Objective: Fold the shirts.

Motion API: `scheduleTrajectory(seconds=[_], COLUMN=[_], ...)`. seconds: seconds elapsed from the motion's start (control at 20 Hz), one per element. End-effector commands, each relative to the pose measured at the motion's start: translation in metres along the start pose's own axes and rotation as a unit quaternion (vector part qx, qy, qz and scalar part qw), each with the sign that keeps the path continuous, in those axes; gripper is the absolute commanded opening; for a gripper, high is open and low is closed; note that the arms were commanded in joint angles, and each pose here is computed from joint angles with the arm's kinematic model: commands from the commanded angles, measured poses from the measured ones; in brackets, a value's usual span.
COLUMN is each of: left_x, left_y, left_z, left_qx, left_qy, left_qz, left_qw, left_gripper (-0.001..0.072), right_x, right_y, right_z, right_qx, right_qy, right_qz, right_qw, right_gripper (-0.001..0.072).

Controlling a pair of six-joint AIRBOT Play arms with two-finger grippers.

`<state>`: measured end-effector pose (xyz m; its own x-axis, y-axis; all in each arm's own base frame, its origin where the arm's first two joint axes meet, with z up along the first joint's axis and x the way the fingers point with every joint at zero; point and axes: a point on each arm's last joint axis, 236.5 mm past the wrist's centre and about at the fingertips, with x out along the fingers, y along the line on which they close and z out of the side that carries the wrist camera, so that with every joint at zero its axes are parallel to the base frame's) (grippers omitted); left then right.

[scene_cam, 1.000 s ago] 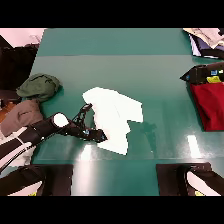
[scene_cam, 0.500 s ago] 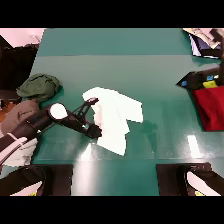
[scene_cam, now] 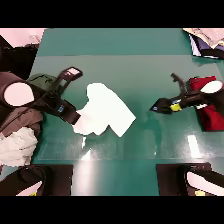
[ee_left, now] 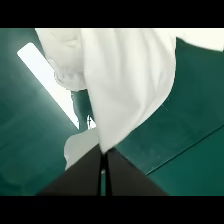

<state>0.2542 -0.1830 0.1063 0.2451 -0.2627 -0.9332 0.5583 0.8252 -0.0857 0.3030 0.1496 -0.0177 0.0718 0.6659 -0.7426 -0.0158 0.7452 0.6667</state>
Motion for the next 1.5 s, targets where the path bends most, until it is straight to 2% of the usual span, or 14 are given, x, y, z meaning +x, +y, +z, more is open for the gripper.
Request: scheduleTrajectory(seconds=[0.0,0.55,0.6,0.65,0.75,0.85,1.0,1.15,1.3,1.45], left_x=[-0.014,-0.014,-0.014,-0.014,-0.013,-0.016,-0.055,-0.133,-0.201,-0.250], left_y=[0.019,0.019,0.019,0.018,0.015,0.020,0.051,0.078,0.076,0.071], left_z=[0.004,0.008,0.008,0.009,0.010,0.010,0.025,0.058,0.082,0.089], left_qx=[-0.020,-0.032,-0.032,-0.033,-0.034,-0.033,-0.027,-0.036,-0.044,-0.049], left_qy=[-0.011,-0.019,-0.020,-0.022,-0.024,-0.025,-0.056,-0.148,-0.243,-0.305], left_qz=[0.043,0.042,0.042,0.040,0.034,0.045,0.117,0.187,0.191,0.187], left_qw=[0.999,0.998,0.998,0.998,0.999,0.998,0.991,0.970,0.950,0.933], left_gripper=[0.0021,0.0020,0.0020,0.0021,0.0020,0.0020,0.0020,0.0020,0.0020,0.0020], right_x=[0.053,0.126,0.129,0.132,0.137,0.129,0.062,-0.055,-0.180,-0.277], right_y=[-0.006,0.051,0.054,0.057,0.061,0.065,0.082,0.085,0.095,0.126], right_z=[-0.009,-0.033,-0.036,-0.039,-0.040,-0.031,0.013,0.062,0.085,0.079], right_qx=[0.037,-0.052,-0.060,-0.067,-0.079,-0.090,-0.095,-0.098,-0.133,-0.173], right_qy=[0.023,0.033,0.033,0.035,0.029,0.007,-0.092,-0.231,-0.347,-0.433], right_qz=[0.024,0.019,0.017,0.016,0.012,0.010,0.032,0.024,-0.031,-0.064], right_qw=[0.999,0.998,0.997,0.997,0.996,0.996,0.991,0.968,0.928,0.883], right_gripper=[0.0420,0.0404,0.0376,0.0275,0.0029,0.0020,0.0019,0.0018,0.0018,0.0018])
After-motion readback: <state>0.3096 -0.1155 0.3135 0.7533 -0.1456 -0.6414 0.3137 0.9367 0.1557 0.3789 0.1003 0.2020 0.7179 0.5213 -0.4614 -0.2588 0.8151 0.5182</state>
